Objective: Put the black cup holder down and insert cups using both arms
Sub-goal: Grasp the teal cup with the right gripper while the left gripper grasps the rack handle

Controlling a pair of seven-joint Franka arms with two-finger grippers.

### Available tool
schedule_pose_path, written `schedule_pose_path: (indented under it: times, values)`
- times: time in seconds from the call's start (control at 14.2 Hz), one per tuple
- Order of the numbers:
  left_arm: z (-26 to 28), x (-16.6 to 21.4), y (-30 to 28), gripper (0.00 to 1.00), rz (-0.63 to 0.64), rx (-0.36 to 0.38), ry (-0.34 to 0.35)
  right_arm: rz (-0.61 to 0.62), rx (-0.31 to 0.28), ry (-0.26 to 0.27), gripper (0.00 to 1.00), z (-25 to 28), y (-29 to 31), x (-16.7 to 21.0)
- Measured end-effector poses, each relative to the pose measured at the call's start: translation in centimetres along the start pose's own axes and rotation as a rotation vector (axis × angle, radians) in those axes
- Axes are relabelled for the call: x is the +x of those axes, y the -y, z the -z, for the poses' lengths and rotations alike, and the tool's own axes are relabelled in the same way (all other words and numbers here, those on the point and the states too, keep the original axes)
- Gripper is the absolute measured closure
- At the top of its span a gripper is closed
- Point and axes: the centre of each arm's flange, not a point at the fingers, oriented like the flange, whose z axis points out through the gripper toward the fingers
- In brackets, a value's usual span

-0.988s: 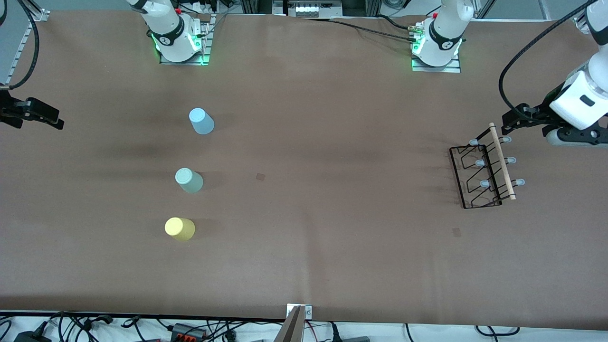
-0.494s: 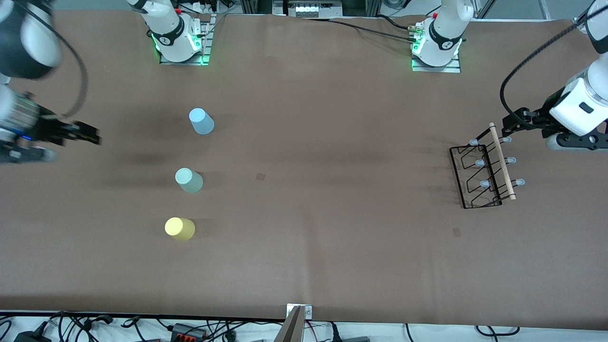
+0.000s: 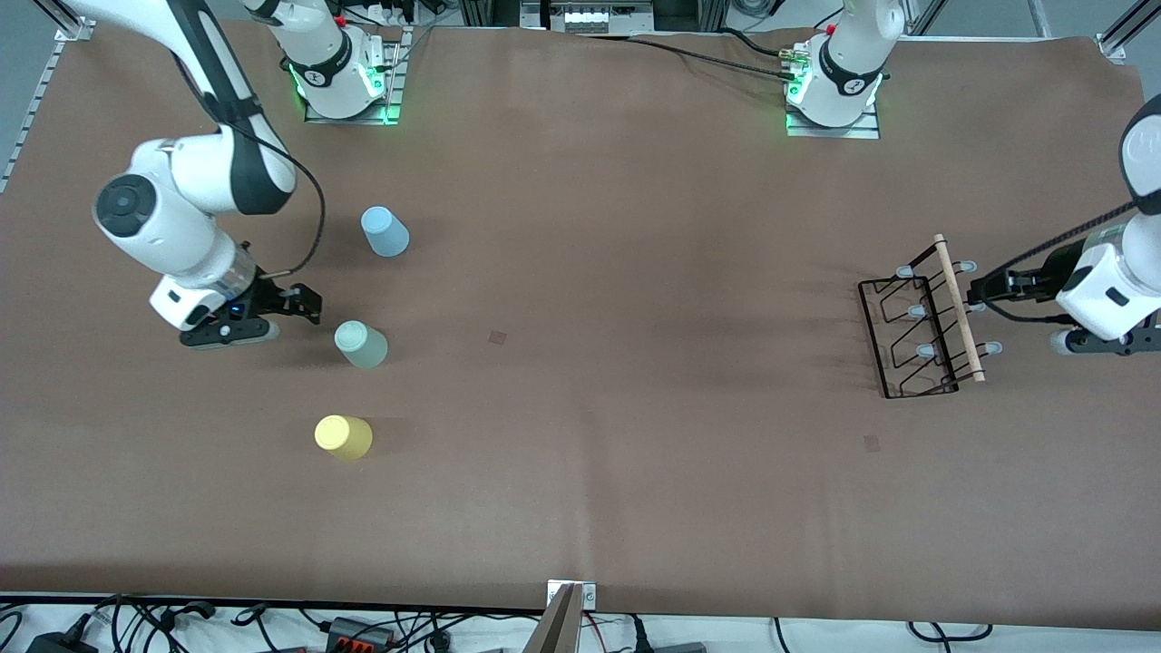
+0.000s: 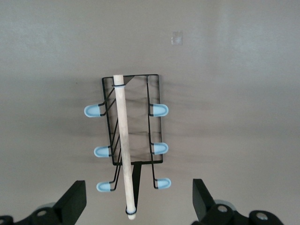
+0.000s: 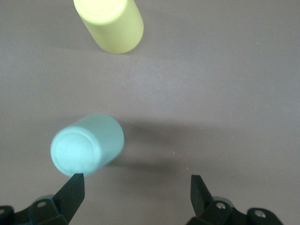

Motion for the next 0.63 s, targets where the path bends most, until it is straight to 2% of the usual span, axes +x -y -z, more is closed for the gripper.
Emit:
schedule_pose_path:
  times: [0.14,0.42,0.63]
  values:
    - [-1.9,0.4,0.8,0.01,-0.008,0.000,-0.032,-0.026,0.007,-0.010,0.00,-0.8,1.9,0.2]
    - [-7.1,-1.1,1.2,0.04,-0.030,0.034,-0.167,-0.042,0.018,-0.027,0.00,-2.2,4.1,0.4]
    - [-9.9,-3.5,1.8,0.04,-0.025,0.039,-0.195,-0.038,0.025,-0.030,0.00,-3.9,4.6,0.4]
